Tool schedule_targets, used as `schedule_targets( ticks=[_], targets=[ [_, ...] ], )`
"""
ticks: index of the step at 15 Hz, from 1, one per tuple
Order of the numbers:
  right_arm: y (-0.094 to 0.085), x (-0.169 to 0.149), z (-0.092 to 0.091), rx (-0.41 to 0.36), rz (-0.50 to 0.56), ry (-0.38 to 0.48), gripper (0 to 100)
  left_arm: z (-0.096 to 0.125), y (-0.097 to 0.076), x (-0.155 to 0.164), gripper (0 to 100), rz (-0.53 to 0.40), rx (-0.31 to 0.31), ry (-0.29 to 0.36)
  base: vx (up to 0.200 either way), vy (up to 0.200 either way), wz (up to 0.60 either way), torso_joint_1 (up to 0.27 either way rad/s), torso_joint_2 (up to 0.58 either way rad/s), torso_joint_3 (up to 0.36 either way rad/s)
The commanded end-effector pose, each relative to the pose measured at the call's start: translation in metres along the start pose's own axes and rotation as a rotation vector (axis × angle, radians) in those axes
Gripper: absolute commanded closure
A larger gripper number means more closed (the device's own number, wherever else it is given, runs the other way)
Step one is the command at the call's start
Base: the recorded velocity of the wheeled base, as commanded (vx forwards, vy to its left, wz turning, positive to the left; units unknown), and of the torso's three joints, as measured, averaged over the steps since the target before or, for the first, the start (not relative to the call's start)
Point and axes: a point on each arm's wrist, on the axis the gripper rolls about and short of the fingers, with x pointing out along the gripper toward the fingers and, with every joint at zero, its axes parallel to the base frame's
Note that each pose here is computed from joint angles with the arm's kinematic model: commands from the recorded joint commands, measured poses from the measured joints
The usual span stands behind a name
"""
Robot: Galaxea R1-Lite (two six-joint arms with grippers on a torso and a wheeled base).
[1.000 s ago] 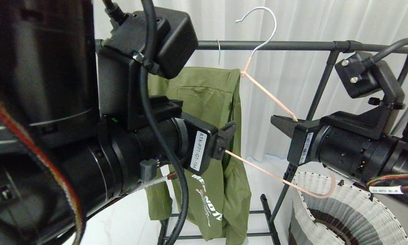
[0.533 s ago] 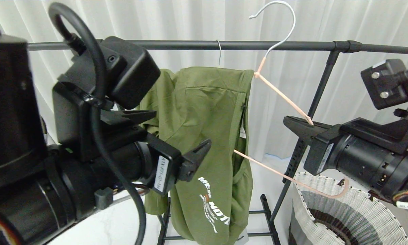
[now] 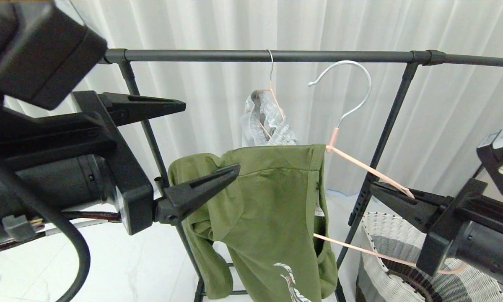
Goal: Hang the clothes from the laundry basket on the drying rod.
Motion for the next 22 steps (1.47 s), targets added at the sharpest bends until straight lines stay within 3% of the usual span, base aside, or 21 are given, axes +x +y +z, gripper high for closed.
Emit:
schedule_targets(
  ticks=[1, 5, 10, 20, 21, 22],
  targets=[
    [-0.001, -0.005, 0.000, -0.010, 0.006, -0.009, 100, -0.004, -0.003, 0.006, 0, -0.053, 0.015, 0.003, 0.000, 0.000, 0.00, 0.000, 0.00, 0.000],
    [0.000, -0.006, -0.005, -0.081, 0.045, 0.003, 100, -0.018, -0.014, 0.024, 0, -0.207, 0.025, 0.020, 0.000, 0.000, 0.00, 0.000, 0.00, 0.000],
    [0.003, -0.005, -0.005, -0.127, 0.083, 0.003, 100, -0.033, -0.020, 0.035, 0, -0.297, 0.008, 0.053, 0.000, 0.000, 0.00, 0.000, 0.00, 0.000],
    [0.012, 0.003, 0.000, -0.127, 0.134, -0.009, 100, -0.049, -0.019, 0.040, 0, -0.298, -0.013, 0.112, 0.000, 0.000, 0.00, 0.000, 0.00, 0.000],
    [0.013, 0.003, 0.000, -0.127, 0.138, -0.011, 100, -0.051, -0.018, 0.040, 100, -0.299, -0.016, 0.117, 0.000, 0.000, 0.00, 0.000, 0.00, 0.000],
    [0.013, 0.003, 0.001, -0.128, 0.139, -0.015, 100, -0.052, -0.018, 0.040, 100, -0.302, -0.015, 0.118, 0.000, 0.000, 0.00, 0.000, 0.00, 0.000]
  ],
)
